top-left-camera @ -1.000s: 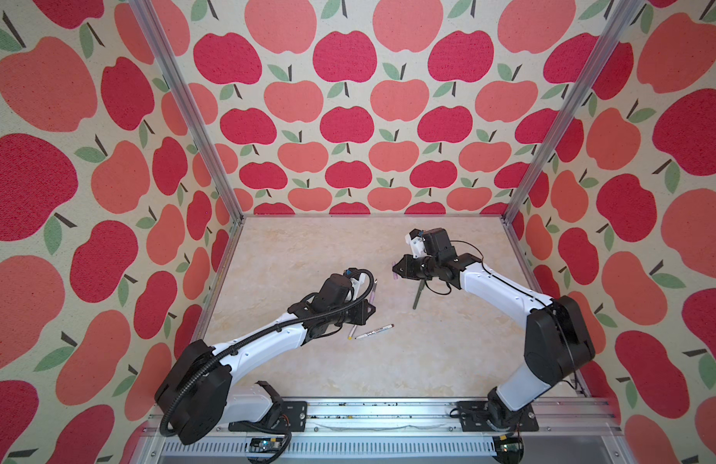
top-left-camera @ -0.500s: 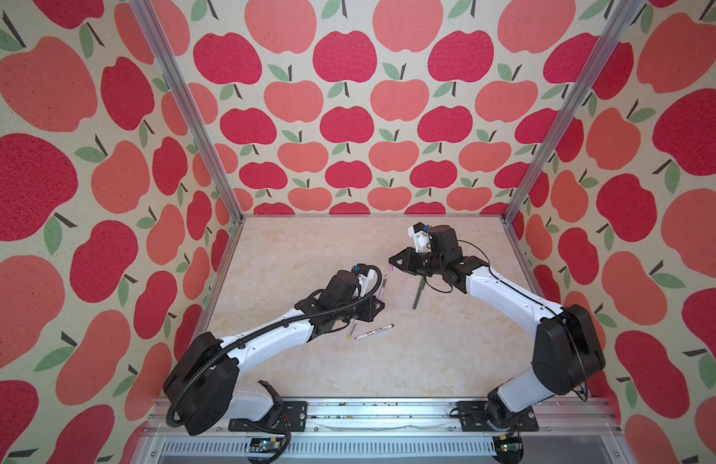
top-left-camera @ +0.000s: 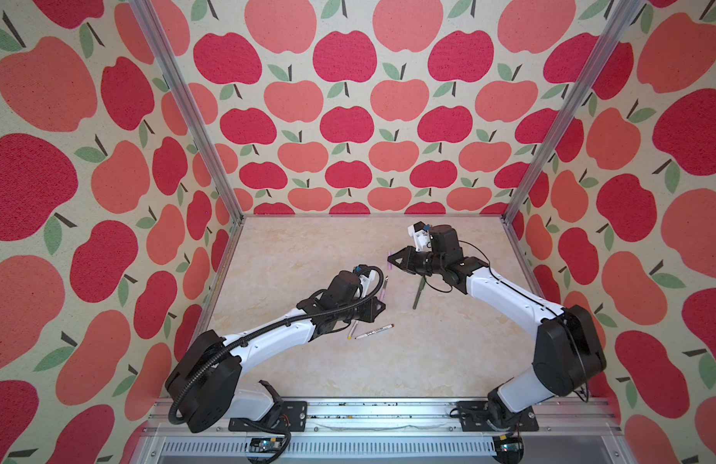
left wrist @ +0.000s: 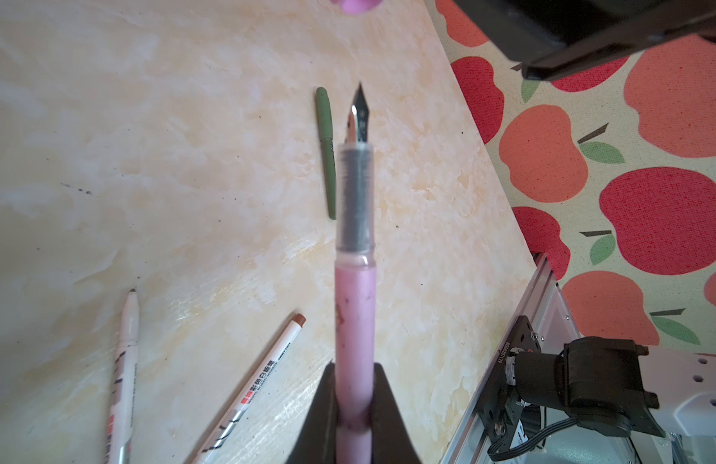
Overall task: Insert the pens into the pen caps
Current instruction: 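Lift the pink cap with the right gripper and bring it above the pen nib, then align the pink cap over the nib held upright by the left gripper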
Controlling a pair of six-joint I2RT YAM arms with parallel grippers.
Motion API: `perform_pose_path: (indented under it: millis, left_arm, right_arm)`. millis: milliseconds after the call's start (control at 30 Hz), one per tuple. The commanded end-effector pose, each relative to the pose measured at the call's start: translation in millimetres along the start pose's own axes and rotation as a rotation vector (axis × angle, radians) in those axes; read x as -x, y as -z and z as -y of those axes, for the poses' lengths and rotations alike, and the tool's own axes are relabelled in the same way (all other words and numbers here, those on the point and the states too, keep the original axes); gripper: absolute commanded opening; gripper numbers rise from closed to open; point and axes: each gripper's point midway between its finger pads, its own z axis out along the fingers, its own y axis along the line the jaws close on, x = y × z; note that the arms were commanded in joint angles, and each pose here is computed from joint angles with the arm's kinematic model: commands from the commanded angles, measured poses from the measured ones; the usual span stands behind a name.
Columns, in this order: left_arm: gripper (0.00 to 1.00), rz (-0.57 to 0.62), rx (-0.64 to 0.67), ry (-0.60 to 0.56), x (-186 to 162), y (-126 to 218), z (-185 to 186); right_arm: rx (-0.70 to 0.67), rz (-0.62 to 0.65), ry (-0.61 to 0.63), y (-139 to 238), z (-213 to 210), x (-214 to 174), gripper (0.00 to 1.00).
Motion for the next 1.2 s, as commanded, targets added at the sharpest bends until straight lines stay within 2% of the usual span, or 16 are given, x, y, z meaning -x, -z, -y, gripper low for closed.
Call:
perform_pose_path:
  millis: [0,600,1167]
  left_arm:
    - [0.00,0.047,-0.024,-0.025,16,2,11]
    - [0.00,0.075,-0.009,-0.003,19,4,5]
    - [0.00,0.055,0.003,0.005,12,2,-2]
  right_arm:
    - [0.031,0.004,0.010,5,-11,-1,0.16]
    - [0.037,-0.023,0.025,-1,-16,-17,0.16]
    - [0.060,0.020,0.037,6,-29,4,0.16]
